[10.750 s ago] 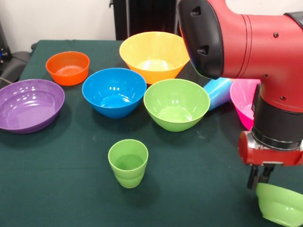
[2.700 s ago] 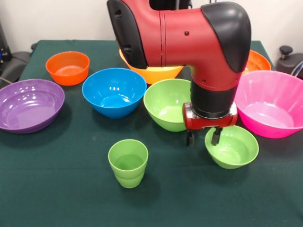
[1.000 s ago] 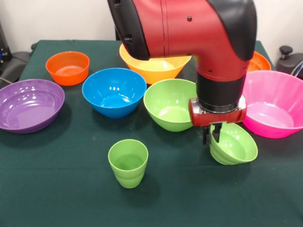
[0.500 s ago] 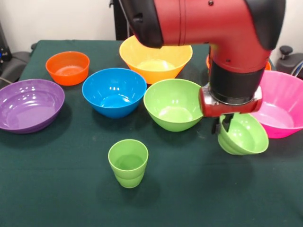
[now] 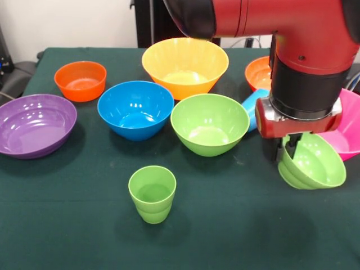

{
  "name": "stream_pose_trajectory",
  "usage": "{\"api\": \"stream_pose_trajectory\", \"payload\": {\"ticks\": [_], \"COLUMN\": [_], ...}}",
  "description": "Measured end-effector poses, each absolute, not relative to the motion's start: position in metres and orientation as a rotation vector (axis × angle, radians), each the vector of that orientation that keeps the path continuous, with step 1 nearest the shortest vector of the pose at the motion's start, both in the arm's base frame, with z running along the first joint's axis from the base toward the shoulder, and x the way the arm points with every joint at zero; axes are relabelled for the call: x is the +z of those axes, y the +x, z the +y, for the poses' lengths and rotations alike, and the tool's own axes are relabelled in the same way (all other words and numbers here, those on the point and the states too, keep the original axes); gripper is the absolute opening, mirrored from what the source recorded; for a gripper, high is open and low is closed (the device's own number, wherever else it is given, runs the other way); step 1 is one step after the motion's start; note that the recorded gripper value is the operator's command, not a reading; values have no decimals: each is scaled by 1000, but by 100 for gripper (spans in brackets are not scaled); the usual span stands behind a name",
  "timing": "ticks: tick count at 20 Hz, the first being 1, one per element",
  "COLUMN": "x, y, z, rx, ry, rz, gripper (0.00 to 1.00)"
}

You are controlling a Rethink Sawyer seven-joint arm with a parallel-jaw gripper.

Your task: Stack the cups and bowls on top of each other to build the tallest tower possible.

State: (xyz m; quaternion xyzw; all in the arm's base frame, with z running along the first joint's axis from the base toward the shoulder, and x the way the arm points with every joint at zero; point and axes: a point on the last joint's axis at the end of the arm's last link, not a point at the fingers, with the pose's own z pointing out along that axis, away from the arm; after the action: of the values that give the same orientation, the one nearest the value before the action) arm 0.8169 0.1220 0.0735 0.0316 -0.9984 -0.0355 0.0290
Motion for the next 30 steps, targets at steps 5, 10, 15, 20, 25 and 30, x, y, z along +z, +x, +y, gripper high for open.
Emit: {"api": "stream_pose_trajectory", "payload": {"ticks": [5, 10, 15, 20, 25, 30], "x": [101, 120, 132, 128, 110, 83], "y": [847, 862, 867, 866, 862, 858], "z": [111, 108, 117, 128, 143, 149], "rx": [-165, -230, -339, -411, -472, -496], "ry": [38, 6, -1, 10, 32, 97], "rz": [-3061, -3025, -2967, -2919, -2874, -2852], "gripper": [0, 0, 0, 0, 0, 0]}}
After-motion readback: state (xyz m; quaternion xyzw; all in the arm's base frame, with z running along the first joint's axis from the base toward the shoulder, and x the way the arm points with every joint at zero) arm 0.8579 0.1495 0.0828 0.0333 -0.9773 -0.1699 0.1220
